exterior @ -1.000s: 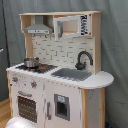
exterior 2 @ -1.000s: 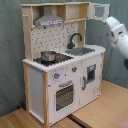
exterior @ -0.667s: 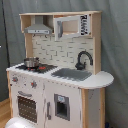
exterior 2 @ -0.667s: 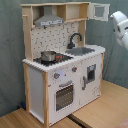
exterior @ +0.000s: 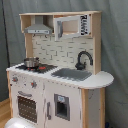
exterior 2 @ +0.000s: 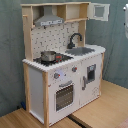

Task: Play with the kitchen

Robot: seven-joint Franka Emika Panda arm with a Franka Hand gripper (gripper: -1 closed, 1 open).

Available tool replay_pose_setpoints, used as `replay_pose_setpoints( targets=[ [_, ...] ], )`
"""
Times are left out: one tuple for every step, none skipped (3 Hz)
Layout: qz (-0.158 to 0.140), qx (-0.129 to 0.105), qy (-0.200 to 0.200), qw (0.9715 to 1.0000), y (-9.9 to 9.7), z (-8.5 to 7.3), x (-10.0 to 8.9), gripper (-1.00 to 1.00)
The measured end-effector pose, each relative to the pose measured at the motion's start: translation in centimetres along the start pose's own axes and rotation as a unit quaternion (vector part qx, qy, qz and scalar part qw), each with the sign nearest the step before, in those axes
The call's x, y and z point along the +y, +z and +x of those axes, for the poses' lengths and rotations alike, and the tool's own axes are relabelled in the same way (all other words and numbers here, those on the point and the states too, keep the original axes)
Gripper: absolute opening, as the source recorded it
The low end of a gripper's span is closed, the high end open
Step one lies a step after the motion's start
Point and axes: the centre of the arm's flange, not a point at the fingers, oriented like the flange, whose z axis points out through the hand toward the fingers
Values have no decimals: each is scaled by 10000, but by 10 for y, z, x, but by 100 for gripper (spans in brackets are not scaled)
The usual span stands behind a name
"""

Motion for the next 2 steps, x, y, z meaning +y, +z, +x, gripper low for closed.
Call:
replay_pose_setpoints(
  targets=[
    [-129, -376, 406, 9984, 16, -11, 12, 100],
    [-195, -761, 894, 9929, 40, -24, 23, 100]
  ],
)
